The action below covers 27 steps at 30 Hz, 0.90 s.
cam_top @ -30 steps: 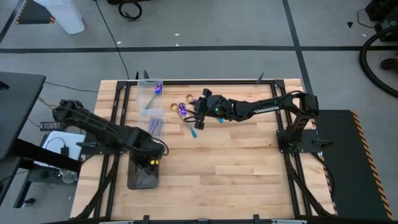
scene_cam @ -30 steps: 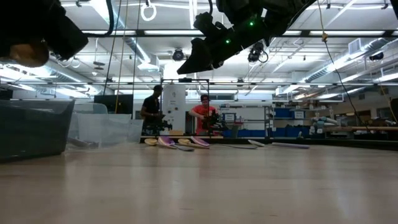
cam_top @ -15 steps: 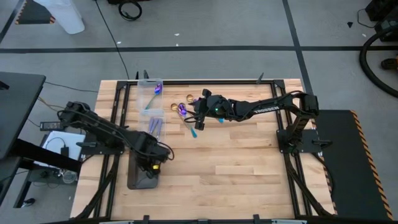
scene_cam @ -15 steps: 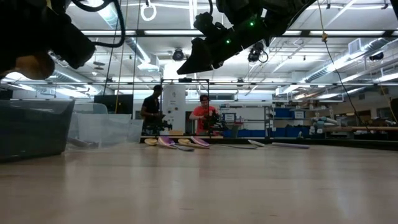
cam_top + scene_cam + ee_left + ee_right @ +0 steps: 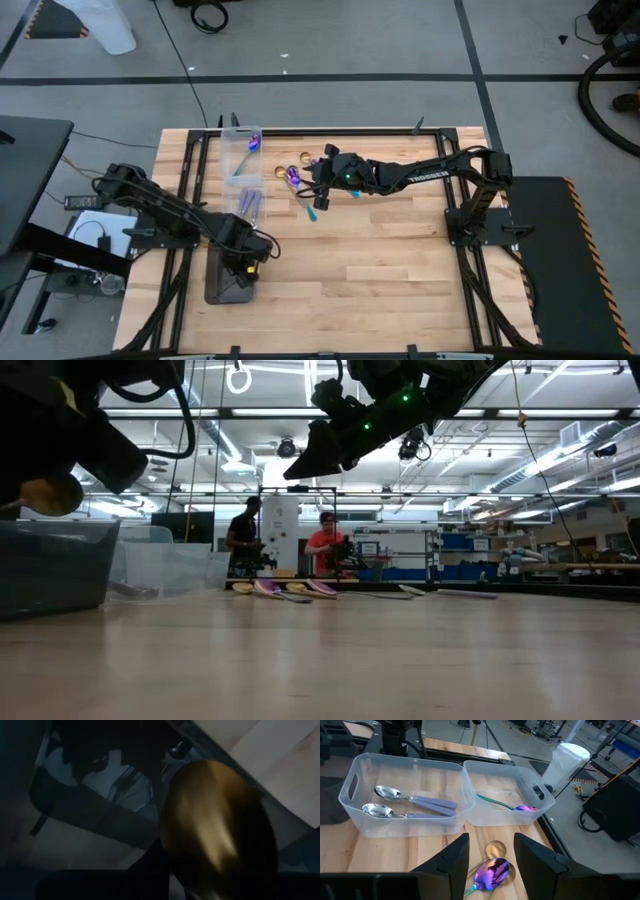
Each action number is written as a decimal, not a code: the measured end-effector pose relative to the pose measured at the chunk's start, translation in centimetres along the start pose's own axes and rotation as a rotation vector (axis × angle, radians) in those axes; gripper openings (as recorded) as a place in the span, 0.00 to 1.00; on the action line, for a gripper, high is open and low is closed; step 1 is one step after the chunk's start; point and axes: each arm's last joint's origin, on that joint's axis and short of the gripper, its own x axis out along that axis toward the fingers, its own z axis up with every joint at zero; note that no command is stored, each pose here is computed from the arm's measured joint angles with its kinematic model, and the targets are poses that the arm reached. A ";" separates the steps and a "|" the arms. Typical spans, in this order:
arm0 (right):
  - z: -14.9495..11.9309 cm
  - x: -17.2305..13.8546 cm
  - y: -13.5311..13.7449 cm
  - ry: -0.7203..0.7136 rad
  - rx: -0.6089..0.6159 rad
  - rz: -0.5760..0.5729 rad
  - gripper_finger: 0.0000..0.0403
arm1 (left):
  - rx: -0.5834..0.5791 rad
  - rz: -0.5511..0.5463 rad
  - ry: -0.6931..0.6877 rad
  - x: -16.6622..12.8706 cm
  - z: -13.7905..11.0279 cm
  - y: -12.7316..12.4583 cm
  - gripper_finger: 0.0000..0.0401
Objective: Sort silverware by color (type)
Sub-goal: Put the gold spoon into the black bin
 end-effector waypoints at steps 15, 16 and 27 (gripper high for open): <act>0.0 0.0 0.0 0.000 0.000 0.002 0.41 | -0.031 0.017 -0.002 0.0 0.0 0.2 0.21; 0.0 0.0 0.0 0.000 0.000 0.002 0.41 | -0.034 0.020 0.007 0.0 -0.1 0.2 0.23; -1.3 0.8 1.1 0.073 0.005 -0.023 0.41 | 0.040 0.001 -0.070 -4.3 -0.3 -1.3 0.32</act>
